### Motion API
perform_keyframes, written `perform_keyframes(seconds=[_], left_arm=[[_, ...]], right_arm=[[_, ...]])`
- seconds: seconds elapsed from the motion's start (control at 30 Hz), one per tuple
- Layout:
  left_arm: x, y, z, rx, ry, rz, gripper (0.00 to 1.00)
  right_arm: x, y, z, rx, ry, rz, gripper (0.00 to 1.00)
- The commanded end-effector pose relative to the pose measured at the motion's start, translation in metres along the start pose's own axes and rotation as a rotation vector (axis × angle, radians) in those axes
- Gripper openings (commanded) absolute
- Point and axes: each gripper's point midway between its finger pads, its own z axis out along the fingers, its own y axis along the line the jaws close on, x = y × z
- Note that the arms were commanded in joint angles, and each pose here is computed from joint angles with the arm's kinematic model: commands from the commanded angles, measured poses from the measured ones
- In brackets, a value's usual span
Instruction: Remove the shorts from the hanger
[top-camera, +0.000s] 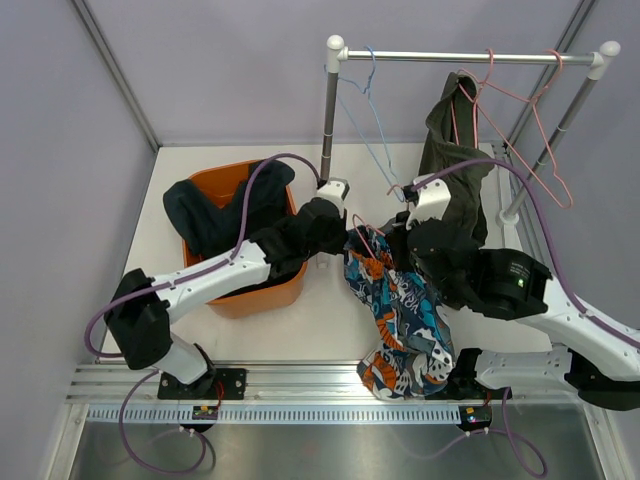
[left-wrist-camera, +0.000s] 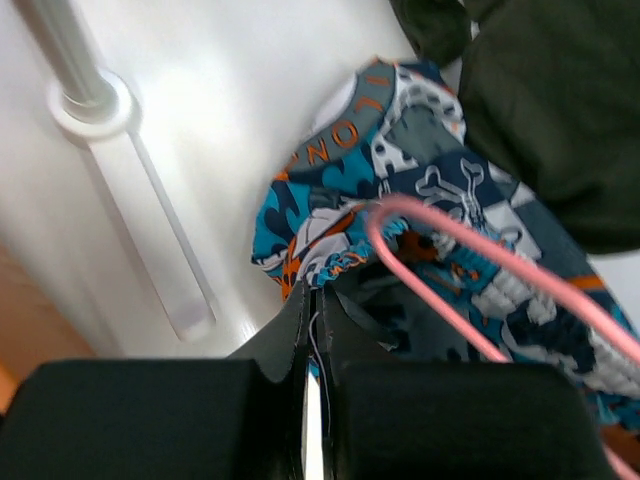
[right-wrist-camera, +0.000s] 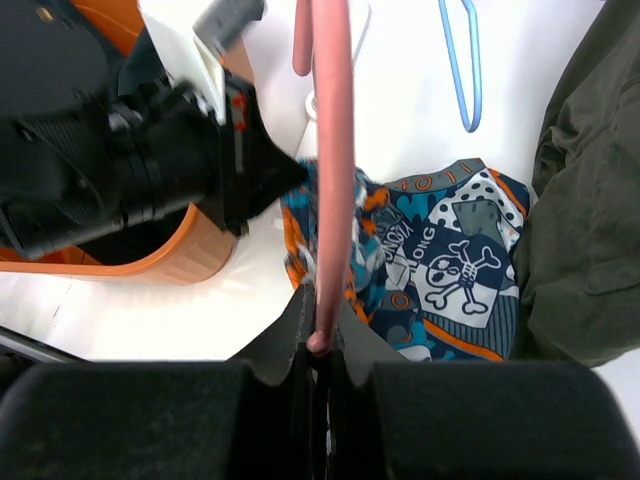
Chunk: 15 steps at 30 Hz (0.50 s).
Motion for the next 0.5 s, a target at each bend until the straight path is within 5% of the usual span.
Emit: perform_keyframes(seconds=[0.0, 0.3, 0.47], left_arm=[[-0.012, -0.029, -0.024, 0.138, -0.045, 0.052, 0.0], [-0.026, -0.075, -0.09, 0.36, -0.138, 0.151, 0.0], [-0.029, -0.121, -0.162, 0.647, -0.184, 0.27, 0.0]], right_arm=[[-0.017, 0.013, 0.004, -0.018, -0.059, 0.016, 0.0], [-0.039, 0.007, 0.01, 0.056, -0.14, -0.011, 0.0], [-0.053, 0.008, 0.018, 0.105, -0.187, -0.038, 0.0]])
